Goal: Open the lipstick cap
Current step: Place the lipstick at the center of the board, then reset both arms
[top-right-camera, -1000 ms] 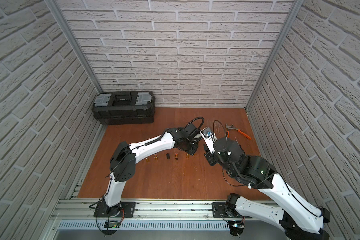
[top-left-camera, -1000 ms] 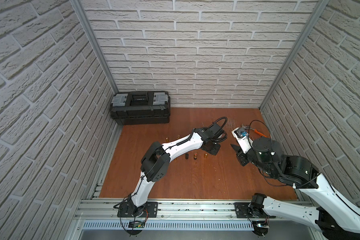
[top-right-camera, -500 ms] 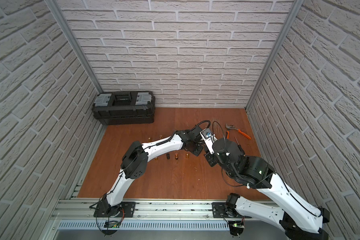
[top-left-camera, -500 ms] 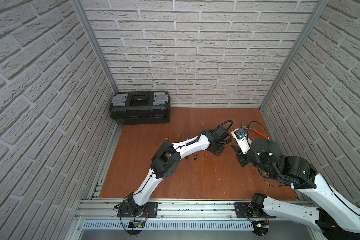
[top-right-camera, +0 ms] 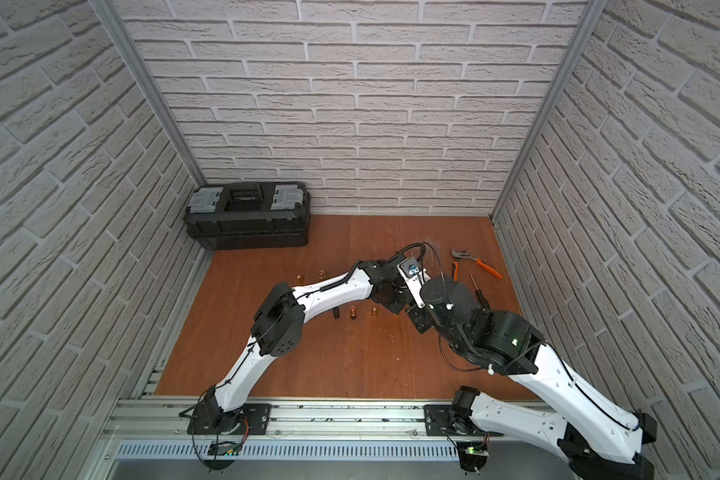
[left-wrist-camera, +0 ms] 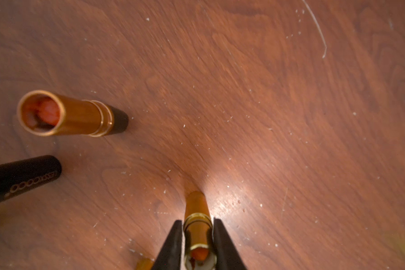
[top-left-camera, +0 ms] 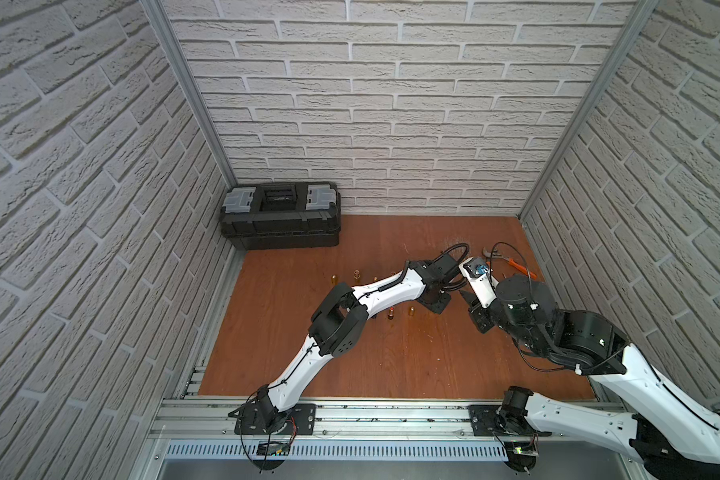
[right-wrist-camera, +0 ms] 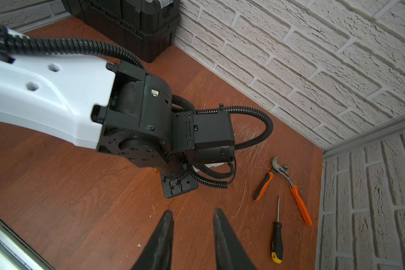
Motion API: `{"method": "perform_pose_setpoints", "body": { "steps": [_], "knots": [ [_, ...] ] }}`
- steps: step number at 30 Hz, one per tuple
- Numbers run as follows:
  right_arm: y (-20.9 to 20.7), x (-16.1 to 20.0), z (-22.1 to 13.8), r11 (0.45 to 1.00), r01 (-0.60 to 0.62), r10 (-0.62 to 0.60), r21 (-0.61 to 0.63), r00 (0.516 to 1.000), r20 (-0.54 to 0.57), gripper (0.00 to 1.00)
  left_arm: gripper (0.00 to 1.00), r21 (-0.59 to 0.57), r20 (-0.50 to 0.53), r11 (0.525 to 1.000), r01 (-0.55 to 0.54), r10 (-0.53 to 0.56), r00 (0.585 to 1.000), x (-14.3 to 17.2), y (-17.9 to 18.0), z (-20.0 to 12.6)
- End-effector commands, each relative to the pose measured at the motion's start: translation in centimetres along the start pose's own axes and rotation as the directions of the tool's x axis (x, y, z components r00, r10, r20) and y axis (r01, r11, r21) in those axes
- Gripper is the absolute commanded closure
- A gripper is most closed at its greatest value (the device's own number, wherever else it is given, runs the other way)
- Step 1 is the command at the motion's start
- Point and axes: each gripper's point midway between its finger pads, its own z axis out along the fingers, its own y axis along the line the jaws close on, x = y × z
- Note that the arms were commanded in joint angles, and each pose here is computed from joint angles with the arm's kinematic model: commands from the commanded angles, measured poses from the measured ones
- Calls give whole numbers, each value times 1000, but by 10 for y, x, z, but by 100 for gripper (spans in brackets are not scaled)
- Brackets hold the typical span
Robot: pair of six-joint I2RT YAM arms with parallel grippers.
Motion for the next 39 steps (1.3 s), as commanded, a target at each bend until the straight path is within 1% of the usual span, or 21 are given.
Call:
{"method": "perform_pose_setpoints", "body": {
  "steps": [1,3,6,9,10,11,13,15,19,22,25,27,28,29,30,31,32,34,36,38,39],
  "knots": [
    [-3,-5,0,999,-40,39,14,999,23,69,59,-5,-12,1000,-17,16,1000,1,-1,-1],
    [-1,-8,-3,998,-59,59,-8,998,24,67,54,-9,1,1000,-20,20,1000,-4,-1,-10],
    [-2,-15,-6,997,-74,74,-14,997,24,65,52,-12,39,1000,-19,19,999,-14,2,-29],
    [-7,-15,-2,997,-76,76,29,997,12,64,51,-3,81,1000,-1,1,997,-25,8,-52],
    [-9,-14,-1,996,-79,79,46,997,4,55,51,1,90,1000,7,-7,996,-27,10,-58],
    [-8,-13,1,996,-74,74,49,997,-6,1,51,8,106,1000,16,-17,994,-31,12,-66],
    [-9,-13,3,995,-75,76,64,997,-25,0,51,18,133,999,33,-36,991,-35,18,-80],
    [-17,-16,1,989,-103,105,103,994,-18,0,51,32,161,998,53,-57,985,-39,24,-96],
    [-32,-23,-10,978,-145,139,153,989,51,0,51,41,203,992,117,-123,971,-38,48,-124],
    [-44,-20,-19,963,-189,175,189,980,90,0,51,55,261,980,192,-199,944,-30,73,-150],
    [-61,-10,-27,937,-220,189,272,973,135,0,49,53,339,955,293,-293,894,-14,109,-173],
    [-63,-5,-27,942,-183,141,282,977,162,0,47,47,401,928,369,-355,844,1,136,-191],
    [-72,3,-27,920,-198,144,339,974,176,0,45,31,432,913,407,-379,818,10,151,-199],
    [-82,10,-28,883,-233,160,408,966,205,0,38,6,466,896,444,-396,791,21,168,-210],
    [-88,15,-26,859,-241,154,453,963,219,0,12,-12,490,883,469,-403,773,30,181,-218],
    [-90,20,-24,846,-252,161,470,961,225,0,2,-36,523,868,495,-406,750,41,197,-229],
    [-92,25,-23,831,-265,173,490,959,226,0,2,-60,556,852,520,-404,726,53,211,-239],
    [-93,32,-13,821,-245,162,516,966,201,0,2,-108,619,820,562,-386,684,75,237,-257],
    [-85,40,9,850,-201,144,487,978,153,0,2,-165,674,779,605,-359,646,102,262,-270],
    [-86,51,24,846,-258,212,467,966,149,0,2,-190,711,728,659,-362,604,133,287,-275],
    [-89,53,29,840,-273,225,469,962,156,0,2,-204,725,722,661,-342,598,143,295,-275]
  ]
}}
